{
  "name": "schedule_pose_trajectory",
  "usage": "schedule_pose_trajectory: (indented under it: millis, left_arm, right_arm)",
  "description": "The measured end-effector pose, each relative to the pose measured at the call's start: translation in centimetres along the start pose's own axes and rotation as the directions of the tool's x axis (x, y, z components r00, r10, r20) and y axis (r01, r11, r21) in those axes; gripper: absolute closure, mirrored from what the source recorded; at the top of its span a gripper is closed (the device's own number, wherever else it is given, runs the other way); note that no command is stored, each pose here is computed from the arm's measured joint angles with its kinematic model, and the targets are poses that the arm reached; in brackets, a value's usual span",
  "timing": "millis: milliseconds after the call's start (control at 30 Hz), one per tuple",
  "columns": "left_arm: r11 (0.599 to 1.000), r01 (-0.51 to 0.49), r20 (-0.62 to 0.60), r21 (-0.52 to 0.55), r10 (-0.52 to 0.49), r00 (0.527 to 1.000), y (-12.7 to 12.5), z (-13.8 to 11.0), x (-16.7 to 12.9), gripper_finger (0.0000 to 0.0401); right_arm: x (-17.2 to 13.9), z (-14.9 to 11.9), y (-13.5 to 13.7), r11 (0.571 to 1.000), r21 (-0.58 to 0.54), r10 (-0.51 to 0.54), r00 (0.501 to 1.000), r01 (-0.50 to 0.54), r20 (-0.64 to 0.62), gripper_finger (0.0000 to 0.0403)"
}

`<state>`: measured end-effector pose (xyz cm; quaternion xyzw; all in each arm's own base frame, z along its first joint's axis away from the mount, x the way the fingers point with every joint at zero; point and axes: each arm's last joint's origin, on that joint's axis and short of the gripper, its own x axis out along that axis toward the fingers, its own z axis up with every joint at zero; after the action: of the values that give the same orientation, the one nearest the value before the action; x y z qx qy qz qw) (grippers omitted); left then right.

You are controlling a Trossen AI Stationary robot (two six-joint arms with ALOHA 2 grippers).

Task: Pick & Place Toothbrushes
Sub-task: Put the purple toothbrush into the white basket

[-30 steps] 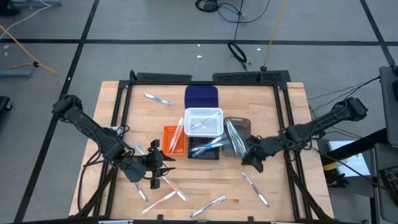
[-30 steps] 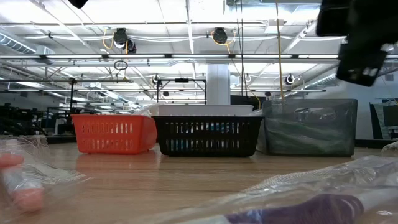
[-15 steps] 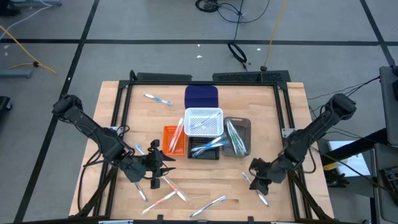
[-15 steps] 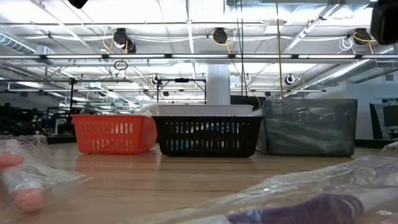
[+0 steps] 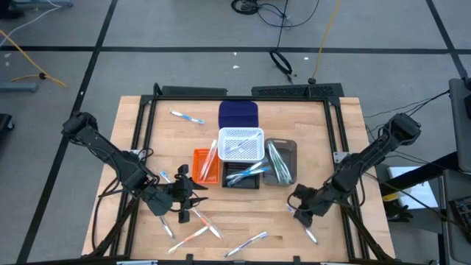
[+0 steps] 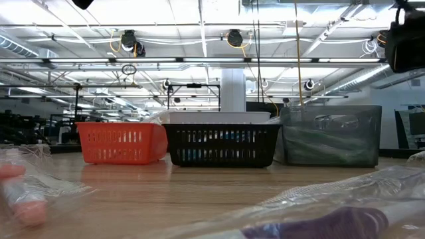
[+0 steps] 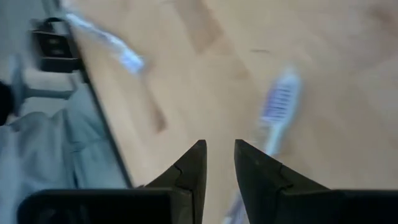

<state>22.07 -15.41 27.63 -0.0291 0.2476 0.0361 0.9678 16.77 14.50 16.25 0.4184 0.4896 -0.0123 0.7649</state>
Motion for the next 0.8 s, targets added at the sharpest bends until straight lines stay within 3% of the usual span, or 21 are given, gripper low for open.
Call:
schedule_pose_trajectory:
  millis: [433, 800]
  left_arm:
    - [1.000, 0.000, 0.000, -0.002, 0.000, 1.000, 0.0, 0.0, 0.0, 0.0258]
    - [1.000, 0.000, -0.001, -0.002, 0.000, 1.000, 0.0, 0.0, 0.0, 0.0258]
  right_arm:
    - [0.0, -0.1, -1.1, 0.993, -0.024, -0.116, 0.993, 0.116, 0.010, 0.0330]
    - [1.9, -0.3, -1.6, 0.985, -0.035, -0.170, 0.985, 0.170, 0.002, 0.0330]
